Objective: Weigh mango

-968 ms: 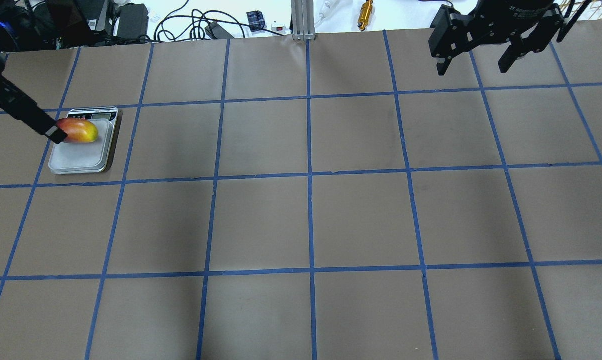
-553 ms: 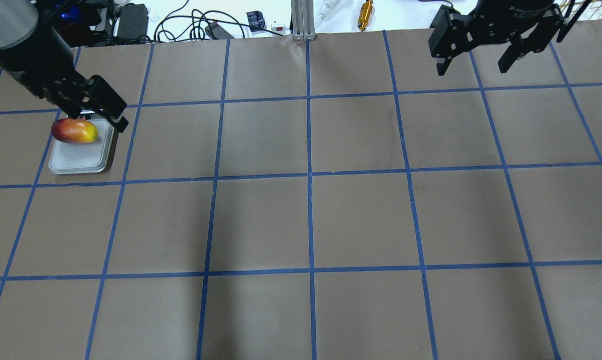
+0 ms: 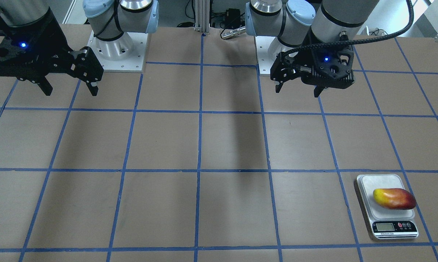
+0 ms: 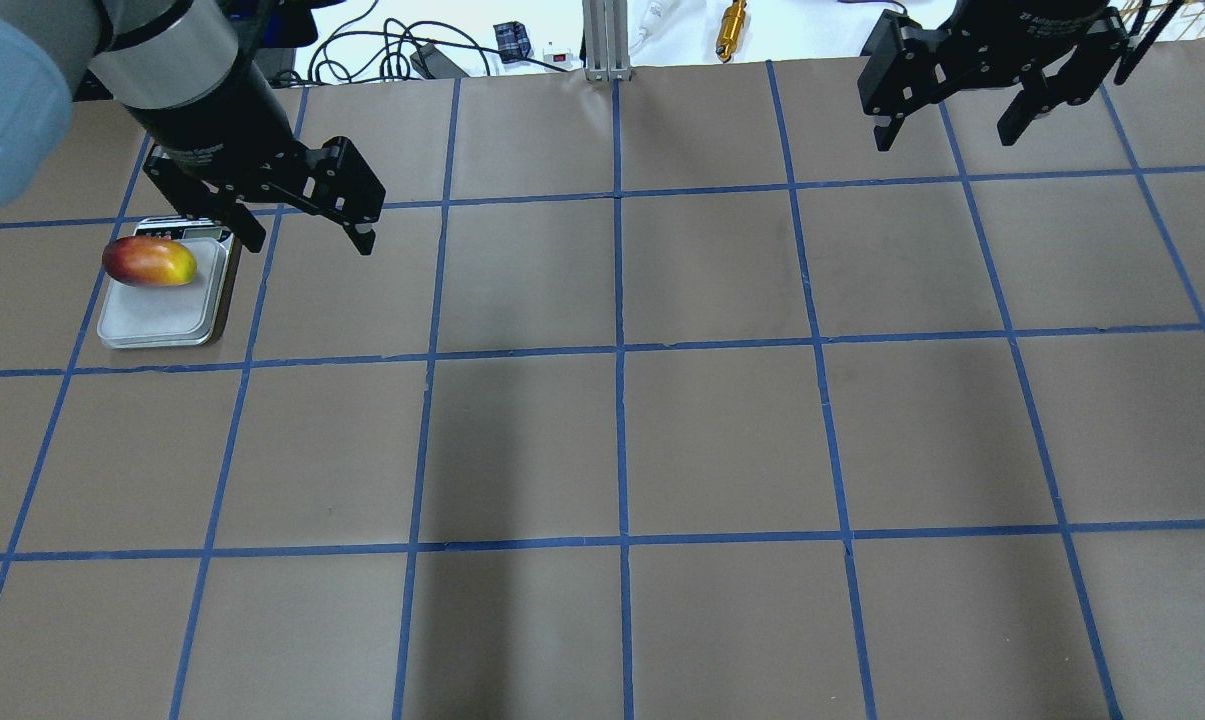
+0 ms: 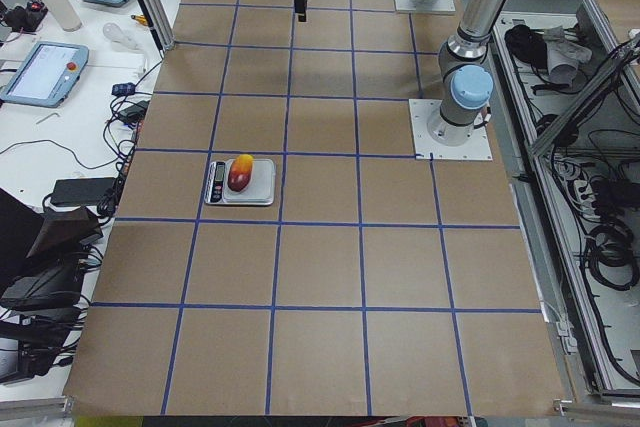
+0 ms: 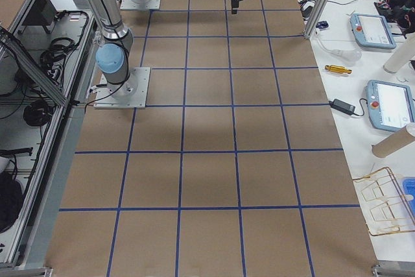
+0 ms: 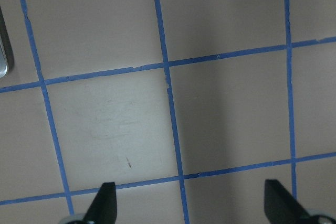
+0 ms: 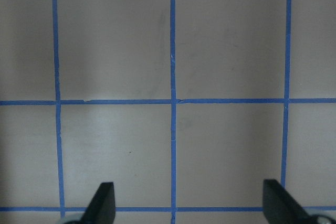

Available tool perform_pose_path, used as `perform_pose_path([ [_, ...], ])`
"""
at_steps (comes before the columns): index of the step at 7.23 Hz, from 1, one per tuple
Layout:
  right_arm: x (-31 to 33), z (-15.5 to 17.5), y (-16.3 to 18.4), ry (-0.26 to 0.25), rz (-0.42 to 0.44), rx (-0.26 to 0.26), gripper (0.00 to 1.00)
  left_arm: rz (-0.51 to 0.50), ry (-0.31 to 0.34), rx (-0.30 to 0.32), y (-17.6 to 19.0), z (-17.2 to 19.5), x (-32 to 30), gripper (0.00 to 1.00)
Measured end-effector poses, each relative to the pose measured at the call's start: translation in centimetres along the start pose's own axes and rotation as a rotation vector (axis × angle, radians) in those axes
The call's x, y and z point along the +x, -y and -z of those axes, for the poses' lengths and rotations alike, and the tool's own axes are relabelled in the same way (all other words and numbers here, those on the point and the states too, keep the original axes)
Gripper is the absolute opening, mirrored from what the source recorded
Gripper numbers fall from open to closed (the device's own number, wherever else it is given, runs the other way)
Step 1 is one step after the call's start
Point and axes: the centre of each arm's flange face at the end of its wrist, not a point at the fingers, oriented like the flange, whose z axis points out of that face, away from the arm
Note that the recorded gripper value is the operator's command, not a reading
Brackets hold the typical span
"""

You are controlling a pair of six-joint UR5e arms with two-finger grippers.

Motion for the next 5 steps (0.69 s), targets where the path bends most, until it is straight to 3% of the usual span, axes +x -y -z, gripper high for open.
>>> perform_pose_path([
  [5, 0.01, -0.05, 0.03, -0.001, 0.0, -0.001, 1.0, 0.003, 0.0, 0.04, 0.39, 0.31, 0.47, 1.0],
])
